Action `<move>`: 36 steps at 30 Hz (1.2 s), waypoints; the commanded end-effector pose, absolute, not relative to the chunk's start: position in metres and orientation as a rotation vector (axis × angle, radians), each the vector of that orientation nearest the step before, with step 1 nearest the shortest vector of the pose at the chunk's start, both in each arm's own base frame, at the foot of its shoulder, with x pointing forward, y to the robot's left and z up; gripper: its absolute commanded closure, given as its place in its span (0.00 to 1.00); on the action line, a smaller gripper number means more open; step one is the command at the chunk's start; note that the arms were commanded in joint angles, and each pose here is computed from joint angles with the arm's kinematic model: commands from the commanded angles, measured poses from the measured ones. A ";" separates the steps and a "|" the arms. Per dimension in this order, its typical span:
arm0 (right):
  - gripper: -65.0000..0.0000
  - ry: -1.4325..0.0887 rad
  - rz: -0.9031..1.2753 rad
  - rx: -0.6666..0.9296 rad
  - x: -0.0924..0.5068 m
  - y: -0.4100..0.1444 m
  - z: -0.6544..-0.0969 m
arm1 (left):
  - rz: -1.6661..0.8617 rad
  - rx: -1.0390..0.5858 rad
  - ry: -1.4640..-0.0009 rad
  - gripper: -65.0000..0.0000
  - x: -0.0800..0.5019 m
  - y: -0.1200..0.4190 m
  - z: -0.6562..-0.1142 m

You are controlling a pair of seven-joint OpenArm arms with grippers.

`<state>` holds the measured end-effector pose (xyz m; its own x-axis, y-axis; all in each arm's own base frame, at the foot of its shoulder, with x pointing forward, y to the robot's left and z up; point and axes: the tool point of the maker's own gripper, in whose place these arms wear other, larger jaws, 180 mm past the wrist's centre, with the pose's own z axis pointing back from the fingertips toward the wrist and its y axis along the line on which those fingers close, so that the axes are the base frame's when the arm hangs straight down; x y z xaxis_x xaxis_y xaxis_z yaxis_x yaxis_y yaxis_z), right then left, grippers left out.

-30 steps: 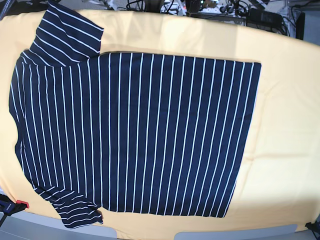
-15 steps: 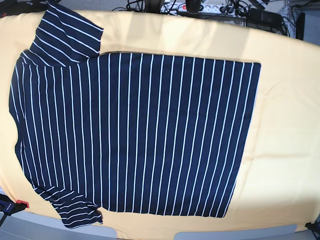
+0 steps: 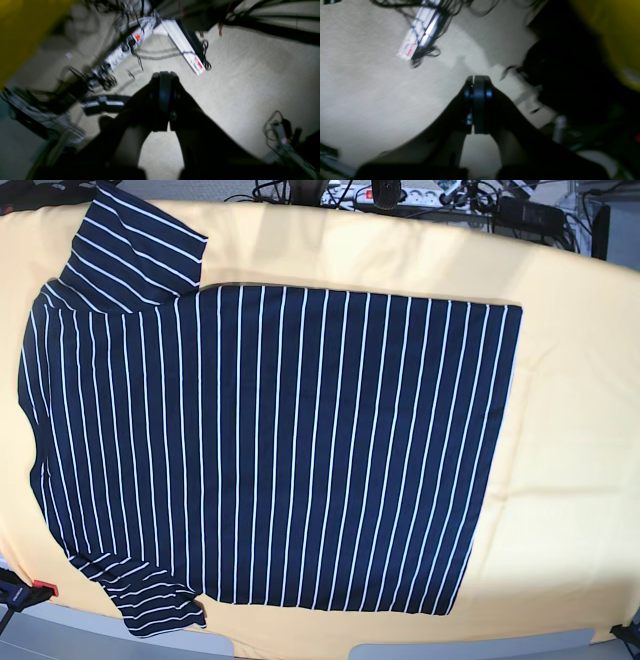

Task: Fold the T-shirt properly

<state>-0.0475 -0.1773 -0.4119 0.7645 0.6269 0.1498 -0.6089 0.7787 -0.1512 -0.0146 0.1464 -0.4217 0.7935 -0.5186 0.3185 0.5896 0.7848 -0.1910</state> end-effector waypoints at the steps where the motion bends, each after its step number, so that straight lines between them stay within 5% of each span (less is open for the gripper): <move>1: 1.00 -0.224 0.681 -0.112 -0.044 -0.177 -0.400 | -0.624 -0.276 -0.281 1.00 -0.008 0.151 -0.411; 19: 1.00 -0.718 0.682 -0.593 0.101 -0.234 -0.296 | -0.726 -0.107 -0.736 1.00 0.124 0.173 -0.316; 29: 1.00 -0.926 0.777 -0.538 0.182 -0.233 -0.265 | -0.972 -0.123 -0.915 0.99 0.187 0.174 -0.291; 30: 1.00 -0.938 0.771 -0.528 0.185 -0.232 -0.263 | -0.996 -0.125 -0.902 0.88 0.189 0.176 -0.294; 33: 0.62 -0.967 0.726 -0.479 0.189 -0.228 -0.262 | -1.046 -0.128 -0.858 0.47 0.195 0.183 -0.304; 36: 0.39 -0.974 0.703 -0.443 0.189 -0.225 -0.263 | -1.091 -0.152 -0.816 0.37 0.198 0.185 -0.318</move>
